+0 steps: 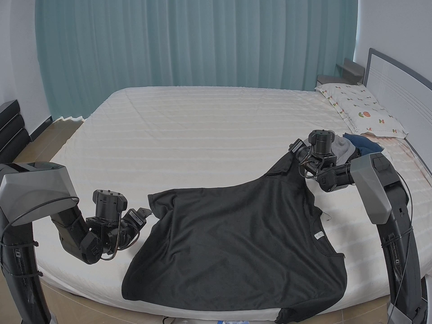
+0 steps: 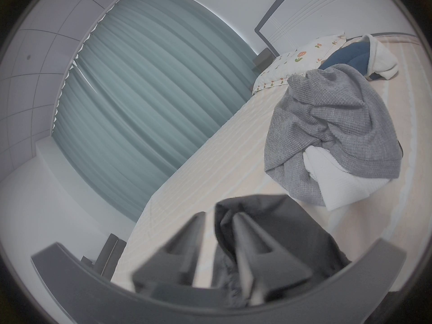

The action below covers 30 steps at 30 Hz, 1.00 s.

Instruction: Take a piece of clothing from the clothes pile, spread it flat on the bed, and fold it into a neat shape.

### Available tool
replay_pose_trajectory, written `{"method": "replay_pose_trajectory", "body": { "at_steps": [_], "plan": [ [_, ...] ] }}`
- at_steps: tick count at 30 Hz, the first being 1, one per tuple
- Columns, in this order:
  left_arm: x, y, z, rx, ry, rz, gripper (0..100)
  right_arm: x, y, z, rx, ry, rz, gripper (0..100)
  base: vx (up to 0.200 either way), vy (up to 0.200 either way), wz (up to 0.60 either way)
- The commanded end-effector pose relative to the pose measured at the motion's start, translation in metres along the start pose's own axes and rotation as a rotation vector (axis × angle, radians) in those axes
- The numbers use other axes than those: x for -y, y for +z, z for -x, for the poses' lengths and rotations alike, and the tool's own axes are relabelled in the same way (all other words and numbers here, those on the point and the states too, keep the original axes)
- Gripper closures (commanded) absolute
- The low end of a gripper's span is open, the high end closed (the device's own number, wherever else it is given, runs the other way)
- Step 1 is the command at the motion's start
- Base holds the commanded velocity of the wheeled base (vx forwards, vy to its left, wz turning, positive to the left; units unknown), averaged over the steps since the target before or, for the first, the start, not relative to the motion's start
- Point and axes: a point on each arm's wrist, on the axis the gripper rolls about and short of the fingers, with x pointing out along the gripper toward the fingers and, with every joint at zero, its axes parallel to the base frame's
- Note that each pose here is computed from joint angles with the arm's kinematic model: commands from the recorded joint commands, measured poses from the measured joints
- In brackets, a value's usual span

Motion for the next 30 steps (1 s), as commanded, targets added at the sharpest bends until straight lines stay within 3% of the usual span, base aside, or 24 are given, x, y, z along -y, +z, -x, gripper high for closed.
{"method": "replay_pose_trajectory", "body": {
  "at_steps": [1, 5, 8, 13, 23, 30],
  "plan": [
    [-0.001, 0.000, -0.001, -0.001, 0.005, 0.001, 0, 0.029, -0.022, -0.002, -0.058, -0.076, 0.008, 0, 0.000, 0.000, 0.00],
    [-0.002, -0.001, -0.002, -0.002, 0.007, 0.001, 0, 0.033, -0.013, 0.013, -0.089, -0.094, 0.011, 0, 0.000, 0.000, 0.00],
    [-0.002, -0.002, -0.003, -0.005, 0.009, 0.000, 0, 0.038, -0.005, 0.031, -0.119, -0.062, 0.010, 0, 0.000, 0.000, 0.00],
    [-0.002, -0.002, -0.002, -0.005, 0.009, 0.001, 0, 0.060, 0.008, 0.062, -0.184, -0.057, 0.056, 0, 0.000, 0.000, 0.00],
    [-0.002, -0.001, -0.002, -0.004, 0.008, 0.001, 0, 0.080, 0.007, 0.069, -0.213, -0.101, 0.096, 0, 0.000, 0.000, 0.00],
    [-0.002, -0.001, -0.002, -0.003, 0.009, 0.001, 0, 0.094, -0.015, 0.063, -0.263, -0.123, 0.095, 0, 0.000, 0.000, 0.00]
  ]
}}
